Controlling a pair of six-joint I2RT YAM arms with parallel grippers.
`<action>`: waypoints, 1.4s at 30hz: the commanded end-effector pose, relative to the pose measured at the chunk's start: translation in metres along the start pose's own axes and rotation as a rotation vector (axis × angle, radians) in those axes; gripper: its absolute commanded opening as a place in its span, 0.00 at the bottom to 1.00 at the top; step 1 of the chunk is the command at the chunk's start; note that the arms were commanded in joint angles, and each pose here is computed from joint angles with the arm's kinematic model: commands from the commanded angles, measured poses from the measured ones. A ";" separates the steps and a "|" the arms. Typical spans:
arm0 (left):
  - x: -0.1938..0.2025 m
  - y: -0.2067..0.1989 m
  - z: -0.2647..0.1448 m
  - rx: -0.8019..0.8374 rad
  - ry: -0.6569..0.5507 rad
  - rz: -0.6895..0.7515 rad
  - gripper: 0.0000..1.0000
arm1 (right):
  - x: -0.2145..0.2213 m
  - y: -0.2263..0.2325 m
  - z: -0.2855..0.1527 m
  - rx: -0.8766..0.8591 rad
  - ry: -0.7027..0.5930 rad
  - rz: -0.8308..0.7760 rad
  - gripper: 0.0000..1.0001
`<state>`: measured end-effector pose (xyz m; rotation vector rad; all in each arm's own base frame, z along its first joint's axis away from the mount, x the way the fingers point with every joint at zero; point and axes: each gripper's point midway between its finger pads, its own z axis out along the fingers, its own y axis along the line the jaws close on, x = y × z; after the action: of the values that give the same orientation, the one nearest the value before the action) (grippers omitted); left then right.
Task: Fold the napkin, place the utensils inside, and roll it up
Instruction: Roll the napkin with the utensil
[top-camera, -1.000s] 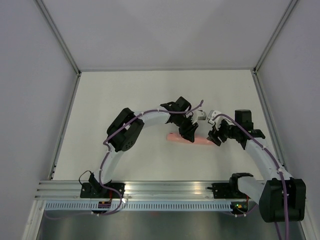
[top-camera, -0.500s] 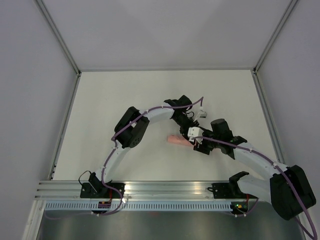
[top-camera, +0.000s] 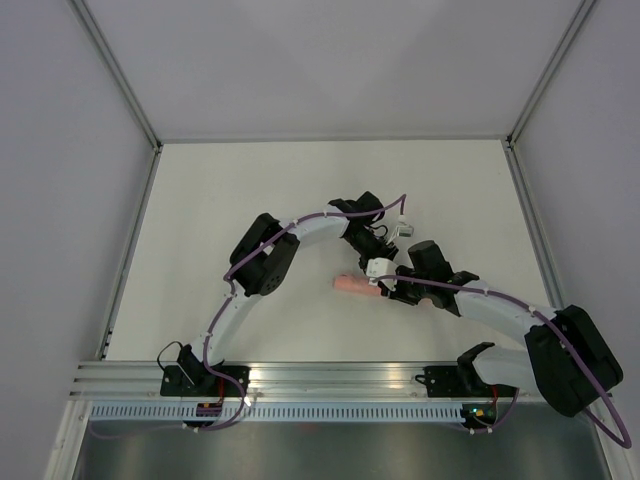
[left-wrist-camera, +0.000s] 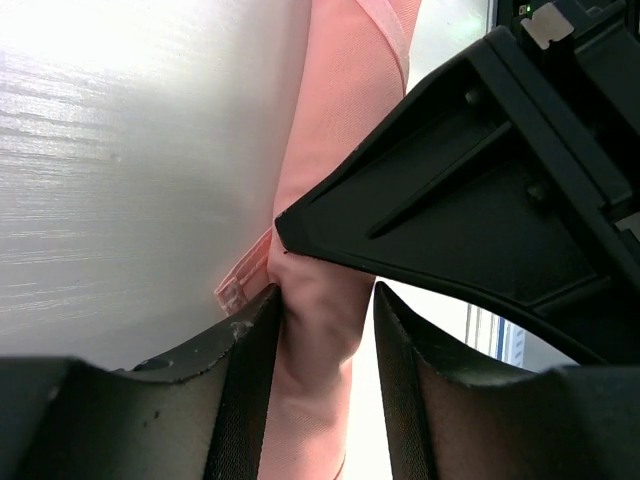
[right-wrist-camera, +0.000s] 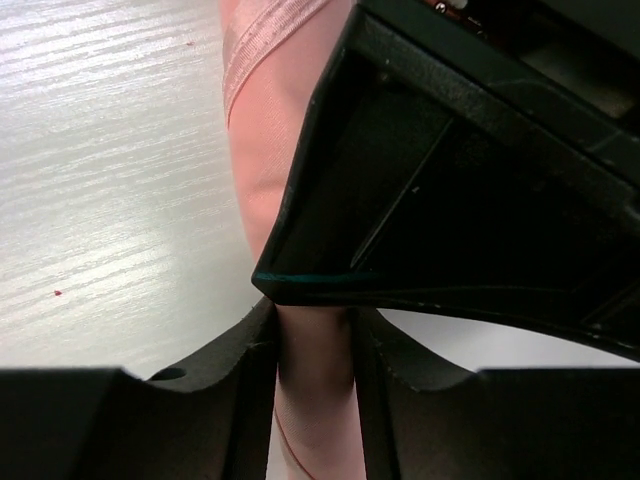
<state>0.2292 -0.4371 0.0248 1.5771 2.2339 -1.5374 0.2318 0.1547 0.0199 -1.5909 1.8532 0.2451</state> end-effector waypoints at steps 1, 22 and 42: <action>0.024 0.027 0.003 -0.104 0.068 -0.077 0.50 | -0.001 -0.009 0.001 0.044 0.008 0.011 0.38; -0.079 0.056 -0.181 -0.602 -0.501 -0.242 0.54 | 0.006 -0.006 0.022 -0.104 0.173 0.242 0.28; -0.008 0.012 -0.209 -0.710 -0.695 -0.408 0.53 | 0.011 -0.083 0.088 -0.071 0.309 0.919 0.27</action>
<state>0.3371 -0.2926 0.0830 0.4134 2.4481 -0.8700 0.3632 0.1984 0.0150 -0.9342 2.4619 0.5439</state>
